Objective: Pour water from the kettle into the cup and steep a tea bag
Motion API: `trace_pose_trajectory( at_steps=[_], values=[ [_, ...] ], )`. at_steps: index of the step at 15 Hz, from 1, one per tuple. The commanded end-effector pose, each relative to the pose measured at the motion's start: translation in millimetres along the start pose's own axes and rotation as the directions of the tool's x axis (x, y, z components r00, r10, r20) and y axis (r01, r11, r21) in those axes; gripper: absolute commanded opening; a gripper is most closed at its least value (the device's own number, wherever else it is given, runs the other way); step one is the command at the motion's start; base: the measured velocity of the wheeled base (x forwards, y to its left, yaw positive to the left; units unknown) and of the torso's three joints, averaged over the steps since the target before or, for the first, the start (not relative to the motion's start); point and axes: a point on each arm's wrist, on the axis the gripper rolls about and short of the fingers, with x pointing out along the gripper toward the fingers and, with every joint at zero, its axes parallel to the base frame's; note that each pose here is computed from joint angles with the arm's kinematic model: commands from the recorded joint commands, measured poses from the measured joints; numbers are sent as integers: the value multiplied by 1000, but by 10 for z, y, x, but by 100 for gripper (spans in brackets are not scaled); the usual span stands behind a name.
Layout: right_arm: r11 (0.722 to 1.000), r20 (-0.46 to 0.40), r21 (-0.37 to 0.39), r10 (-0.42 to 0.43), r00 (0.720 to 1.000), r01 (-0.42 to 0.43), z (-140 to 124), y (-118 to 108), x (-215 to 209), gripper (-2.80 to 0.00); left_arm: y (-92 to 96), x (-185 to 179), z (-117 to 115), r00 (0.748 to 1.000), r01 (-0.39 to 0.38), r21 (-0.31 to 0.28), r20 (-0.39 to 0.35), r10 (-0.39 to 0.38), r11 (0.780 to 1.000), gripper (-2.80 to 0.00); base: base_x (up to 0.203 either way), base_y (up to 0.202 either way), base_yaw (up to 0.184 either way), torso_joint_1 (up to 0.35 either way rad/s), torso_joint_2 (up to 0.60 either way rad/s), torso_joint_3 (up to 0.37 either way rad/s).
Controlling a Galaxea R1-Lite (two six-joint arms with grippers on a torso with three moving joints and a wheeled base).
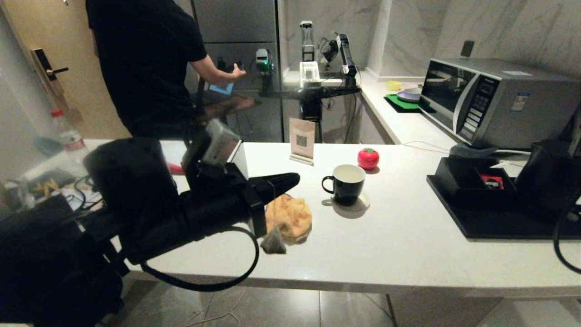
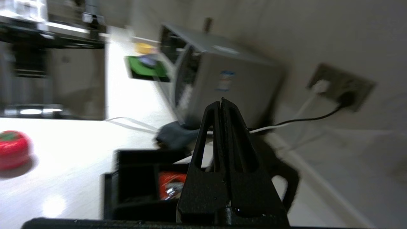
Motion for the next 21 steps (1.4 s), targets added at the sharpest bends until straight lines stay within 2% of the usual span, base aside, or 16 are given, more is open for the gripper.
trace_pose_trajectory(
  at_steps=[1, 3, 5, 8, 10, 13, 16, 19, 21],
  values=[
    [1000, 19, 23, 20, 1000, -20, 7, -103, -260, -280, -18, -39, 15, 1000, 3, 3, 7, -3, 1000, -280, 0, 0, 0, 0, 0, 0],
    [994, 1, 42, 101, 995, -101, -116, -135, -583, -280, -25, -86, 0, 1000, -2, 2, 1, 2, 1000, -280, 0, 0, 0, 0, 0, 0],
    [976, -10, 76, 205, 979, -204, -258, -160, -928, -280, -16, -148, -20, 1000, -16, -1, -7, 16, 1000, -280, 0, 0, 0, 0, 0, 0],
    [912, 5, 159, 381, 924, -377, -380, -188, -1336, -280, -1, -233, -50, 999, -47, -4, -13, 47, 999, -280, 0, 0, 0, 0, 0, 0],
    [872, 4, 189, 459, 888, -452, -405, -221, -1556, -280, 10, -266, -79, 998, -56, -7, -11, 56, 998, -280, 0, 0, 0, 0, 0, 0],
    [840, -9, 208, 514, 858, -501, -454, -291, -1917, -280, 20, -292, -117, 998, -64, -11, -24, 64, 998, -280, 0, 0, 0, 0, 0, 0],
    [787, -43, 248, 591, 805, -564, -539, -275, -2046, -280, 24, -285, -128, 998, -64, -11, -28, 64, 998, -280, 0, 0, 0, 0, 0, 0],
    [778, -76, 262, 607, 791, -571, -704, -264, -2178, -280, 39, -290, -134, 997, -71, -15, -30, 70, 997, -280, 0, 0, 0, 0, 0, 0],
    [793, -151, 266, 595, 789, -548, -830, -281, -2313, -280, 49, -323, -167, 996, -80, -20, -43, 79, 997, -280, 0, 0, 0, 0, 0, 0]
  ],
)
